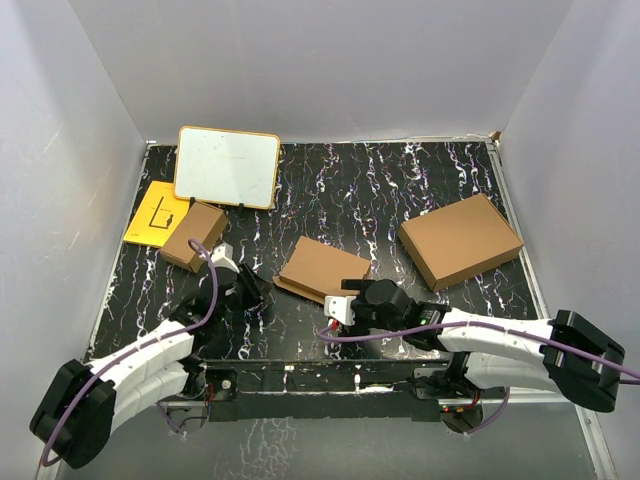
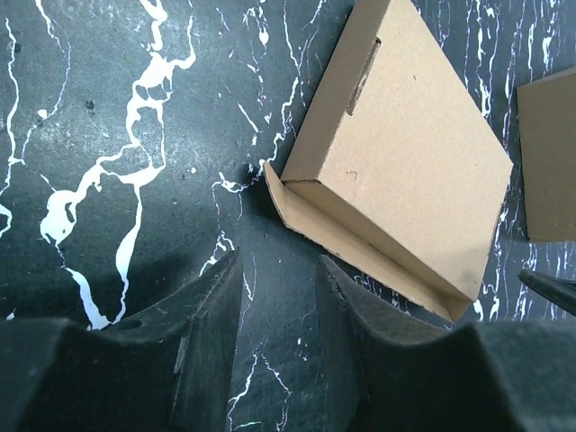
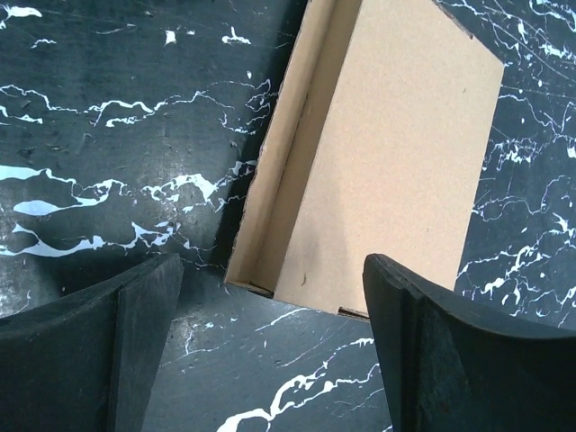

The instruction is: Fold the paper box

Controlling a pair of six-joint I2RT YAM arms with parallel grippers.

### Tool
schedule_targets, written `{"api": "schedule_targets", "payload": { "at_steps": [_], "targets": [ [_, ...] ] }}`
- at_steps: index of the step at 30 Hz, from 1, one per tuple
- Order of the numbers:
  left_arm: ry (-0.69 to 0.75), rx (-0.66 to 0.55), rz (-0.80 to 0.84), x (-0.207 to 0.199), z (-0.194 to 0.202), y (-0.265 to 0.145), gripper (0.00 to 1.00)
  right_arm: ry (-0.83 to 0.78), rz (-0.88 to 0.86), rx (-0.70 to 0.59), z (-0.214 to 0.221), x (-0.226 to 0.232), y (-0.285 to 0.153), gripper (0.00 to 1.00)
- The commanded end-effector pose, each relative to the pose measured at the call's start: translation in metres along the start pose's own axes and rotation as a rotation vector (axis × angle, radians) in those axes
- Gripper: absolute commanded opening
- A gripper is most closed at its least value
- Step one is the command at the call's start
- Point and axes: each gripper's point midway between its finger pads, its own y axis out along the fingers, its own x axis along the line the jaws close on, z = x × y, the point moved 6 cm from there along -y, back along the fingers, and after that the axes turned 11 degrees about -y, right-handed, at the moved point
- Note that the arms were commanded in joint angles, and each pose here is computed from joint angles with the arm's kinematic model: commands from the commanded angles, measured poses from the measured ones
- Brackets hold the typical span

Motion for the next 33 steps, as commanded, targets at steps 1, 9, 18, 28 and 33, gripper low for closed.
{"api": "schedule_targets", "payload": {
  "at_steps": [1,9,18,28,33],
  "targets": [
    [-0.035,-0.019,0.041,-0.003,0.000,0.000,0.36,0.027,0.113,-0.056,-0.010,-0.014,0.005,0.86],
    [-0.054,0.010,0.029,-0.003,0.004,0.007,0.37,0.044,0.086,-0.019,0.006,0.002,0.013,0.77],
    [-0.069,0.013,0.030,-0.003,0.005,0.010,0.37,0.038,0.075,0.001,0.011,0.006,0.019,0.66],
    [-0.120,0.042,0.019,-0.003,0.010,0.019,0.40,0.055,0.067,0.014,0.014,0.009,0.019,0.53],
    [-0.133,0.041,0.003,-0.002,0.009,0.022,0.42,0.064,0.054,0.010,0.013,0.011,0.019,0.50]
  ]
}}
